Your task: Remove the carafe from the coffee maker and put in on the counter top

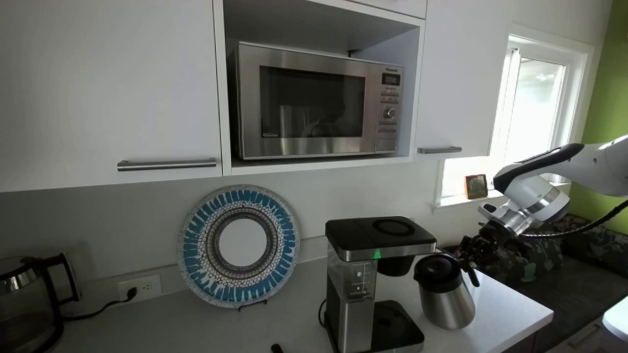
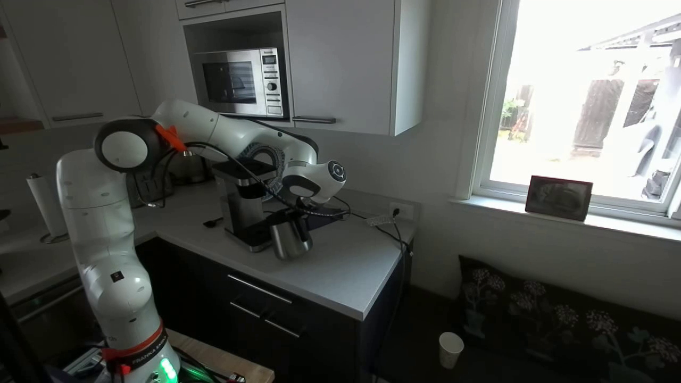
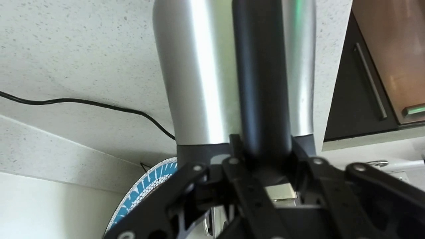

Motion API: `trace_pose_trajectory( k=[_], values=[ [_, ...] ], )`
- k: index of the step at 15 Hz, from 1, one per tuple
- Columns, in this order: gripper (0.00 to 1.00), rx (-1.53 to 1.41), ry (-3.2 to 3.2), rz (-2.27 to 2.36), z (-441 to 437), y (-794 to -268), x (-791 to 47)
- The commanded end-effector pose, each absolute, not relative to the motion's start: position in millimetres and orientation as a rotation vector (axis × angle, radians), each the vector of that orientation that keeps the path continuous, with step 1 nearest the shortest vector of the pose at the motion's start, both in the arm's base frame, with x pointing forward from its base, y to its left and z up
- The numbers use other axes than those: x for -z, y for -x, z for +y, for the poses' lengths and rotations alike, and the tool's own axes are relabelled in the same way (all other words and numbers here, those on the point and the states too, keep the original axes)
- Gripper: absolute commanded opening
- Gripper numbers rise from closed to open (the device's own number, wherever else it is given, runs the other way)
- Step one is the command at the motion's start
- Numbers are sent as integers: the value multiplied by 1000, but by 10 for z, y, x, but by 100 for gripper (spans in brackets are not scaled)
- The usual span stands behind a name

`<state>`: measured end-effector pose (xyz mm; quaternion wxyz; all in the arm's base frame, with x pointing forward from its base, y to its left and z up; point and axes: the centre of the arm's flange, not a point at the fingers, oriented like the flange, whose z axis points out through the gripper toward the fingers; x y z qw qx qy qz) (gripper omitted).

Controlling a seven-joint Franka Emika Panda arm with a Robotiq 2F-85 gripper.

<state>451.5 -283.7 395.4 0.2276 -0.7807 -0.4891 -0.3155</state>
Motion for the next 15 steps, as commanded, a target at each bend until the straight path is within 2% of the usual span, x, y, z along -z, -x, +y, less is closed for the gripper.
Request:
trace_pose_trajectory(
  k=[1, 5, 6, 15],
  values=[
    [33, 869, 2150, -1348, -2837, -4515, -3953],
    [33, 869, 2149, -1349, -2837, -4516, -3949],
    [8, 859, 2176, -1339, -2891, -4548, -3882],
    [8, 842, 2127, -1395, -3147, -4645, -3542]
  ],
)
